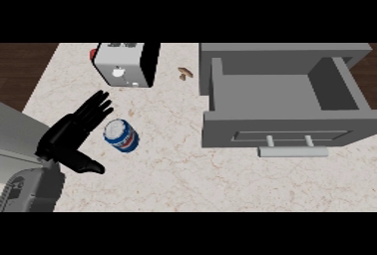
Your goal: Pick up the can, place it into the drawer and close the drawer
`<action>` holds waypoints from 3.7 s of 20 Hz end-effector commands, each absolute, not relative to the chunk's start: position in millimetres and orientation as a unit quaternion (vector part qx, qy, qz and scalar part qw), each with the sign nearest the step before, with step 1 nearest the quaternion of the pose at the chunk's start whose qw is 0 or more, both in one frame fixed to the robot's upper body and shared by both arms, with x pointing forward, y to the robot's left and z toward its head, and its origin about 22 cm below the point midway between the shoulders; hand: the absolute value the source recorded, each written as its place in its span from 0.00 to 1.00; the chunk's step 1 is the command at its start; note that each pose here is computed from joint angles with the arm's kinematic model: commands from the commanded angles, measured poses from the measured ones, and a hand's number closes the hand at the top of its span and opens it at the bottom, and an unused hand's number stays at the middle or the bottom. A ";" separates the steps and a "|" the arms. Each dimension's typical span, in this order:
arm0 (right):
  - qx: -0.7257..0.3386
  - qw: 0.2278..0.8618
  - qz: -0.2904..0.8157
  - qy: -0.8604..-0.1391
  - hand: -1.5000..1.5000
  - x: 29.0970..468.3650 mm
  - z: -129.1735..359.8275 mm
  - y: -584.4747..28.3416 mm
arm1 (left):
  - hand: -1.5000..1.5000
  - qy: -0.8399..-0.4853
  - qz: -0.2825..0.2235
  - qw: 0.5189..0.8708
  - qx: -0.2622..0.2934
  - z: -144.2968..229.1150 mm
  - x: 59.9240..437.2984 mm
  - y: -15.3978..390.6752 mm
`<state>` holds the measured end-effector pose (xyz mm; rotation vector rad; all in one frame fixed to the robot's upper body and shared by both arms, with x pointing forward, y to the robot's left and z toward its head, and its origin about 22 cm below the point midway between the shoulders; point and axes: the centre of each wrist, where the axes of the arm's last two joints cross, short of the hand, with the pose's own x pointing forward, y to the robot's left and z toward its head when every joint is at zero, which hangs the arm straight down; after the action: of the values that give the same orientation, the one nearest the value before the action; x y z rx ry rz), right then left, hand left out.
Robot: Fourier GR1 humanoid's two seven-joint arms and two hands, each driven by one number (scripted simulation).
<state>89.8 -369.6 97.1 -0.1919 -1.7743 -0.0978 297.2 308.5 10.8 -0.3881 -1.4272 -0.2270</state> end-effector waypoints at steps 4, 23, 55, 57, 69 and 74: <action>-0.086 0.625 -0.041 -0.775 0.00 86.0 108.3 -376.6 | 0.00 -0.645 -0.091 0.744 -0.149 -36.9 300.9 315.1; -0.079 0.619 -0.045 -0.780 0.00 73.3 116.0 -381.5 | 0.00 -0.624 -0.066 0.766 -0.141 -84.5 311.4 357.6; -0.073 0.630 -0.056 -0.771 0.00 53.0 132.5 -378.6 | 1.00 -0.657 -0.007 0.708 -0.260 -82.4 346.9 259.6; -0.079 0.631 -0.068 -0.769 0.00 50.0 114.2 -372.9 | 1.00 -0.674 0.069 0.709 -0.193 -92.9 336.1 264.0; -0.088 0.631 -0.061 -0.768 0.00 49.8 113.7 -372.6 | 1.00 -0.739 0.087 0.657 -0.123 -13.3 363.3 198.0; -0.078 0.626 -0.057 -0.774 0.00 46.0 123.8 -372.8 | 1.00 -0.744 0.092 0.653 -0.109 44.5 365.1 191.2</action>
<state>53.3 -372.5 116.5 -0.1916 -1.7693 -0.1432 363.3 202.1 4.9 -0.2635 -1.6609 0.1968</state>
